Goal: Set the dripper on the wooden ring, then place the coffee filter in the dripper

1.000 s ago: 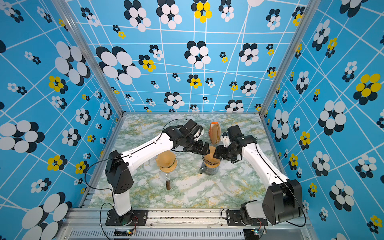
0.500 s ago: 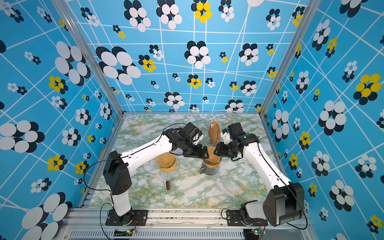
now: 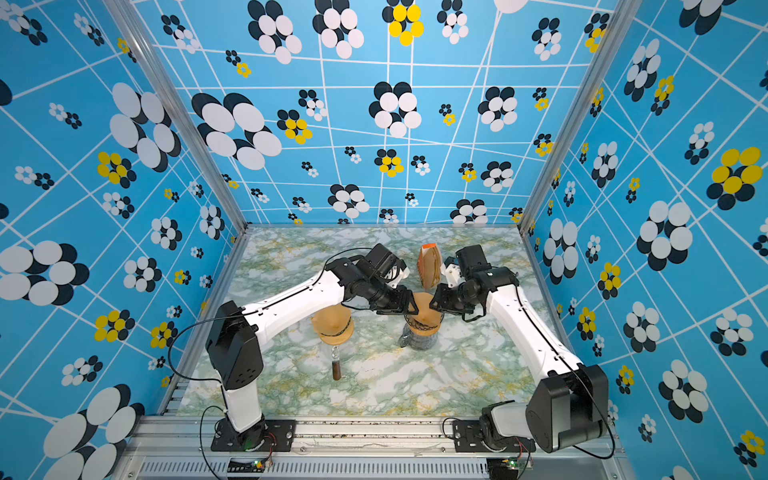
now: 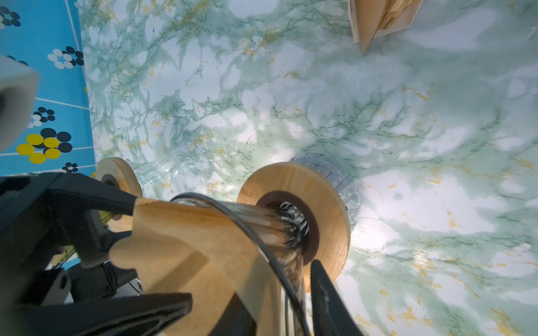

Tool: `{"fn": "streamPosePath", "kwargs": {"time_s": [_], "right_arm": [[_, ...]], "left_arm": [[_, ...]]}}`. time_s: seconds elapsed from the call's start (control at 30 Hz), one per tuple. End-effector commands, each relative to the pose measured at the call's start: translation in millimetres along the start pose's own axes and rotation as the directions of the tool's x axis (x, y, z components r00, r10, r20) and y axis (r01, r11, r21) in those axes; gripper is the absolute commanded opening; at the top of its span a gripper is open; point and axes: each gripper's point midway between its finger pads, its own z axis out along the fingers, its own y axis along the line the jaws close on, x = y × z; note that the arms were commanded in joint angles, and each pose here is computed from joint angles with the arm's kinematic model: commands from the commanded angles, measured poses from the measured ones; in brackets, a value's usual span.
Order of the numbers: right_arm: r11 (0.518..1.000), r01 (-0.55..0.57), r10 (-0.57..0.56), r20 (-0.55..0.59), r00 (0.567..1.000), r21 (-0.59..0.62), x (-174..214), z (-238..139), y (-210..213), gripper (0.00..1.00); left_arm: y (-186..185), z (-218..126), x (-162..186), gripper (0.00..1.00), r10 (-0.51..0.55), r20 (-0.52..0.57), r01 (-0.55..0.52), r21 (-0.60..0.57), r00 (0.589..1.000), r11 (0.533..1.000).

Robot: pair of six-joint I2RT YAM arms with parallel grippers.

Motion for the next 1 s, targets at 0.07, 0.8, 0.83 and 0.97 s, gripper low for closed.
{"fn": "streamPosePath", "kwargs": {"time_s": [0.07, 0.8, 0.83, 0.97], "right_arm": [[0.998, -0.041, 0.041, 0.004, 0.999, -0.047, 0.6, 1.7, -0.6, 0.28], [0.986, -0.098, 0.094, -0.032, 0.995, -0.133, 10.4, 13.7, 4.9, 0.18], [0.985, -0.1, 0.096, -0.032, 0.995, -0.137, 10.7, 14.2, 5.3, 0.18], [0.983, -0.104, 0.1, -0.03, 0.995, -0.149, 10.8, 16.4, 6.1, 0.17]], "left_arm": [[0.3, 7.4, -0.9, 0.51, -0.024, -0.013, 0.024, 0.037, 1.0, 0.999], [-12.6, 0.5, -6.4, 0.2, -0.008, -0.006, 0.008, 0.051, 1.0, 0.999], [-10.1, 0.2, -6.1, 0.2, -0.008, -0.005, 0.009, 0.04, 1.0, 0.999], [-3.3, -0.9, -3.7, 0.2, -0.004, 0.002, 0.004, 0.009, 1.0, 1.0]]}}
